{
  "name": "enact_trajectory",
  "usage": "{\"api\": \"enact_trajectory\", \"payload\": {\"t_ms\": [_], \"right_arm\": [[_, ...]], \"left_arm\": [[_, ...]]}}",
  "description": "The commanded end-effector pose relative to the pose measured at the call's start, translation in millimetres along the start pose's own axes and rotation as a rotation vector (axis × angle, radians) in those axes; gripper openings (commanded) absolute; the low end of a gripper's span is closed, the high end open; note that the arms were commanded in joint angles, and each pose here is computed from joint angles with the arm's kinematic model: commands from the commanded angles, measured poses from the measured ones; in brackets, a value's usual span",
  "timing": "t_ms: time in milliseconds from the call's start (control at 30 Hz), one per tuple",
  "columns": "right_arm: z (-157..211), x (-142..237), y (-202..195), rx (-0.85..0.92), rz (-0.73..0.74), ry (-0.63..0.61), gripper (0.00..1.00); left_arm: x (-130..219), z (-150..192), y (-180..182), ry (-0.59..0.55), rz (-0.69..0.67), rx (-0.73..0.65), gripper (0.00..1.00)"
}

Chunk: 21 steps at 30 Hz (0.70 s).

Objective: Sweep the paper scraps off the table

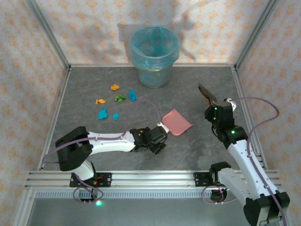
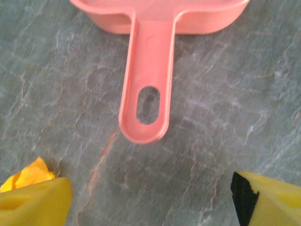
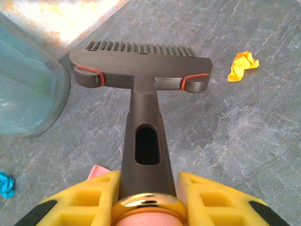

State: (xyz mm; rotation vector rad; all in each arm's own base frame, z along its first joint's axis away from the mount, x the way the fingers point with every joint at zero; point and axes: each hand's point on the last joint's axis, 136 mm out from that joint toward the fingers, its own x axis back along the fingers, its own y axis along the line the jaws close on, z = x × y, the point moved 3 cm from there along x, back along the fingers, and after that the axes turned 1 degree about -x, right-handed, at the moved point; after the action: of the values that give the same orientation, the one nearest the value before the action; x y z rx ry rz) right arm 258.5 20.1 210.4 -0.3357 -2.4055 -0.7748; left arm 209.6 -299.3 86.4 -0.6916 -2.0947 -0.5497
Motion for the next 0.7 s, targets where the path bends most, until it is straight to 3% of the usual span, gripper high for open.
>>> {"api": "enact_trajectory", "payload": {"t_ms": [0,200,467,667], "right_arm": [[-17,5,13,-0.018,-0.046,-0.049,0.0],[-18,7,11,-0.025,-0.046,-0.069,0.0],[-20,8,12,-0.012,-0.048,-0.074,0.0],[-22,9,14,-0.011,-0.057,-0.078,0.0]], "left_arm": [[-2,-28,-8,-0.14,0.042,0.002,0.86],[-15,-33,-4,-0.141,0.119,0.059,0.77],[-25,-28,-2,-0.12,0.193,0.101,0.77],[-38,-26,-6,-0.091,0.196,0.105,0.7]]}}
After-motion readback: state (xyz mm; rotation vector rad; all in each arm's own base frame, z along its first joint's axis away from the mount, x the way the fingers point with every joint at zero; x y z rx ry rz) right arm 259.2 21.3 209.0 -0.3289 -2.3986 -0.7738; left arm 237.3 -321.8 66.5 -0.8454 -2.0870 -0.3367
